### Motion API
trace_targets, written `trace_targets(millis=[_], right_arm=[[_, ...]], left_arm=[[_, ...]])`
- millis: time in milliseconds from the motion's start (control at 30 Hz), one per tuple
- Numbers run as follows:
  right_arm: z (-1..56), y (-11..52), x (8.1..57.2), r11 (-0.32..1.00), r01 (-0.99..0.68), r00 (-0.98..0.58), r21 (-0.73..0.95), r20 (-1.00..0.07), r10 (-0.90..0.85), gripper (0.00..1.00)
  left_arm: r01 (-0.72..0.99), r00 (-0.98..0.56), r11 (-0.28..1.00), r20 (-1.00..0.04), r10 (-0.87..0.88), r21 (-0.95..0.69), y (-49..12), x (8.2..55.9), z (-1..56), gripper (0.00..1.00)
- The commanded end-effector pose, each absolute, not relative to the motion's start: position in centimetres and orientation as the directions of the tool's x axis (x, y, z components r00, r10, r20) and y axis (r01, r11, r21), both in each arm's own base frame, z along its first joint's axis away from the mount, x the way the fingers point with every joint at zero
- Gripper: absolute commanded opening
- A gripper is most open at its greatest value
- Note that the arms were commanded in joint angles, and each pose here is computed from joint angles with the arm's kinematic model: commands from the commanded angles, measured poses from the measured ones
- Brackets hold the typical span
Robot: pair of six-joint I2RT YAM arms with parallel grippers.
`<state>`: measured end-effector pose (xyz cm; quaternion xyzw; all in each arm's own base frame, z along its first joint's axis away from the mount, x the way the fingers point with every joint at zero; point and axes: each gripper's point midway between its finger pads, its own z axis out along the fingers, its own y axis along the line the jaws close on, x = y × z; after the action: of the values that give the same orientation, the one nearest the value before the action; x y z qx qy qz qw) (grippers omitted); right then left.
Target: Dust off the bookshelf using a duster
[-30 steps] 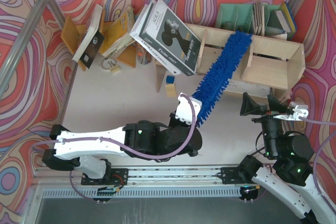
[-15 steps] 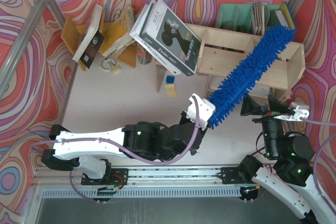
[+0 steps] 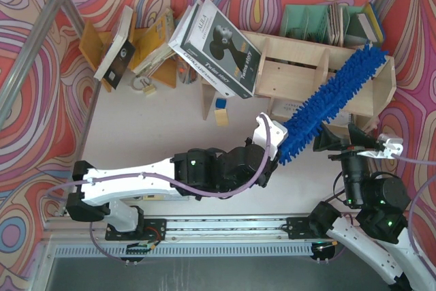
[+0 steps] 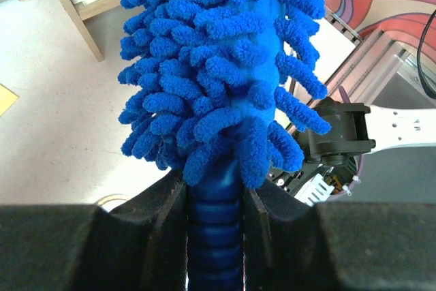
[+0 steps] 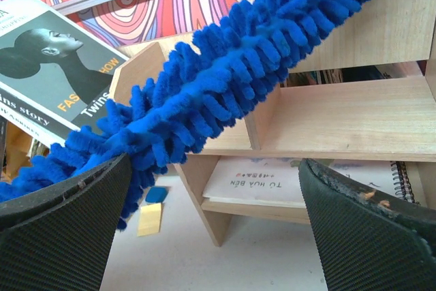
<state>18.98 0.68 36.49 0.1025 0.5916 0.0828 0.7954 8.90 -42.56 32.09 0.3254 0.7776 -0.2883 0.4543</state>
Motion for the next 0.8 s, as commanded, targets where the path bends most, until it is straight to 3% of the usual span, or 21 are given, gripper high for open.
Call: trace_targets(millis=[0,600,767], right_arm=[[37.8,0.7,18.4,0.957,-0.045,0.310,0.288,-0.906,0.288,0.99],[39.6,2.5,16.3,0.948,-0.223,0.328,0.227,-0.899,0.292,0.99],[39.1,1.7,16.9,0.956,-0.159,0.319,0.246,-0.904,0.285,0.99]], left_arm=[[0.779,-0.403,0.599,-0.881,0.248,-0.188,-43.9,8.4,31.4,0.00],[0.737,-0.486,0.619,-0.850,0.203,-0.273,-43.9,10.4,30.1,0.00],[0.730,-0.494,0.625,-0.845,0.205,-0.275,-44.9,10.5,29.4,0.00]])
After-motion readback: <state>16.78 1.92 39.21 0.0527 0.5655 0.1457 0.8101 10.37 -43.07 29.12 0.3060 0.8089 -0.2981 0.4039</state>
